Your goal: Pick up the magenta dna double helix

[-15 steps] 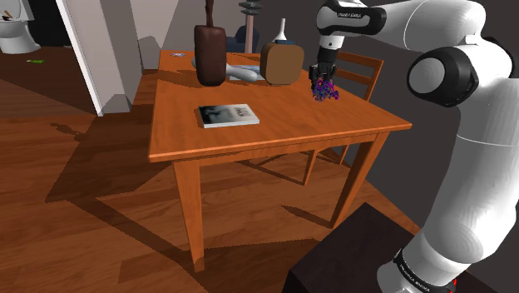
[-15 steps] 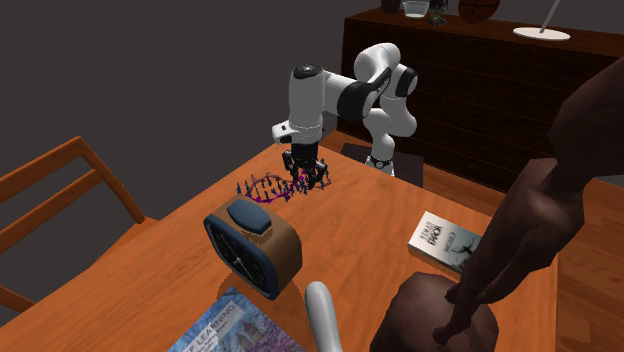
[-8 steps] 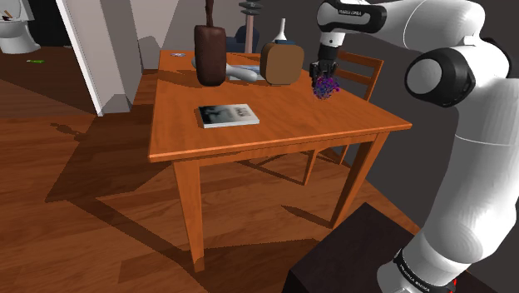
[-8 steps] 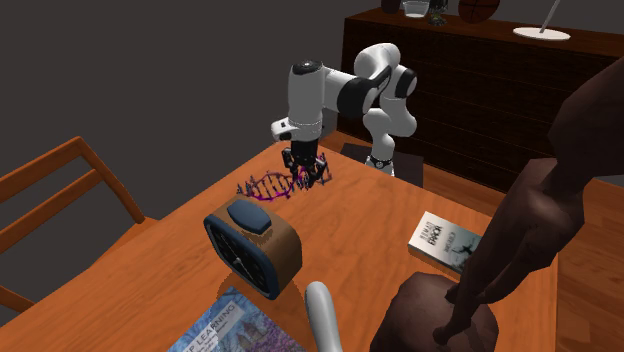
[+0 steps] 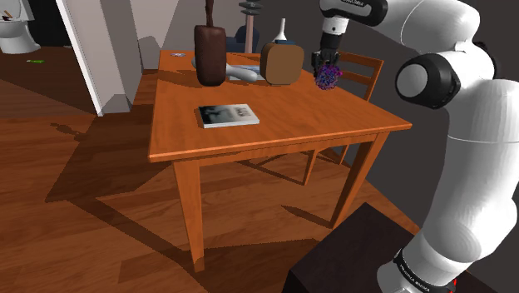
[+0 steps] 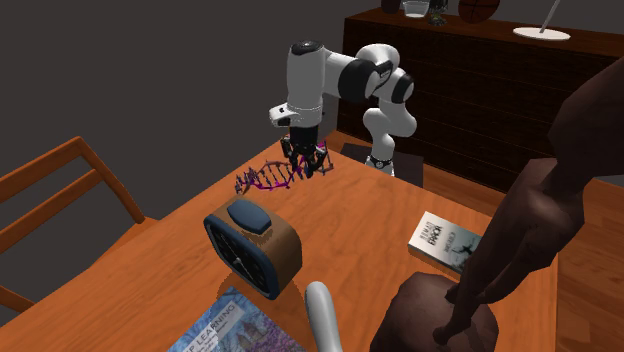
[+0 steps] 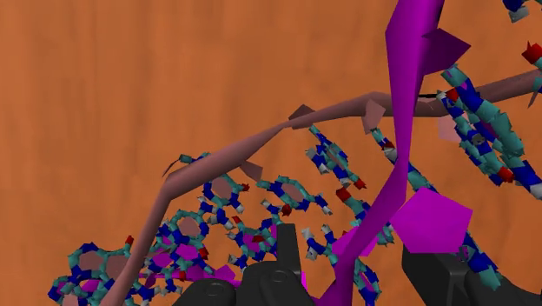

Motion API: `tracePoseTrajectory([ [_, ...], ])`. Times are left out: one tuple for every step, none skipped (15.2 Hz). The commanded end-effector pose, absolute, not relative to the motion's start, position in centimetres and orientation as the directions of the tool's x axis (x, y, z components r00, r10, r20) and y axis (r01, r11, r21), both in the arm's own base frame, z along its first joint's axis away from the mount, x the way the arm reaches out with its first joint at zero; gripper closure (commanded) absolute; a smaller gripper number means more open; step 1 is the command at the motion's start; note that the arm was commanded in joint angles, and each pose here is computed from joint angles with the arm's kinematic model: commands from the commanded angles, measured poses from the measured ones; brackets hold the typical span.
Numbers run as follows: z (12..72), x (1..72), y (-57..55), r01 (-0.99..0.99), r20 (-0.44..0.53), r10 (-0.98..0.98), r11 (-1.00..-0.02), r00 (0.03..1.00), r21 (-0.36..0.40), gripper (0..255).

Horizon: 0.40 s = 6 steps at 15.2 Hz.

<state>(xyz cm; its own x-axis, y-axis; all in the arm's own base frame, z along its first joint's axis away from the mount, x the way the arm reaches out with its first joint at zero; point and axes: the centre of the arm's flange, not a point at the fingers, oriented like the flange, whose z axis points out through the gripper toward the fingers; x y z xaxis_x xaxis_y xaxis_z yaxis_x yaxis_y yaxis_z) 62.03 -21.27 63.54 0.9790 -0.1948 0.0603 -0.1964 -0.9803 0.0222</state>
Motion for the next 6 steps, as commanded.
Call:
tracePoseTrajectory([
  [64.6, 61.9, -21.3, -0.196, 0.061, -0.195, -0.98, 0.979, 0.022, 255],
  [65.1, 61.9, -21.3, -0.196, 0.061, -0.195, -0.98, 0.979, 0.022, 255],
  [65.7, 61.9, -21.3, -0.196, 0.061, -0.195, -0.98, 0.979, 0.022, 255],
  [66.2, 61.9, -21.3, -0.196, 0.061, -0.195, -0.98, 0.979, 0.022, 255],
  [66.3, 61.9, -21.3, -0.196, 0.061, -0.195, -0.98, 0.979, 0.022, 255],
  [66.3, 61.9, -21.3, -0.196, 0.061, -0.195, -0.98, 0.979, 0.022, 255],
])
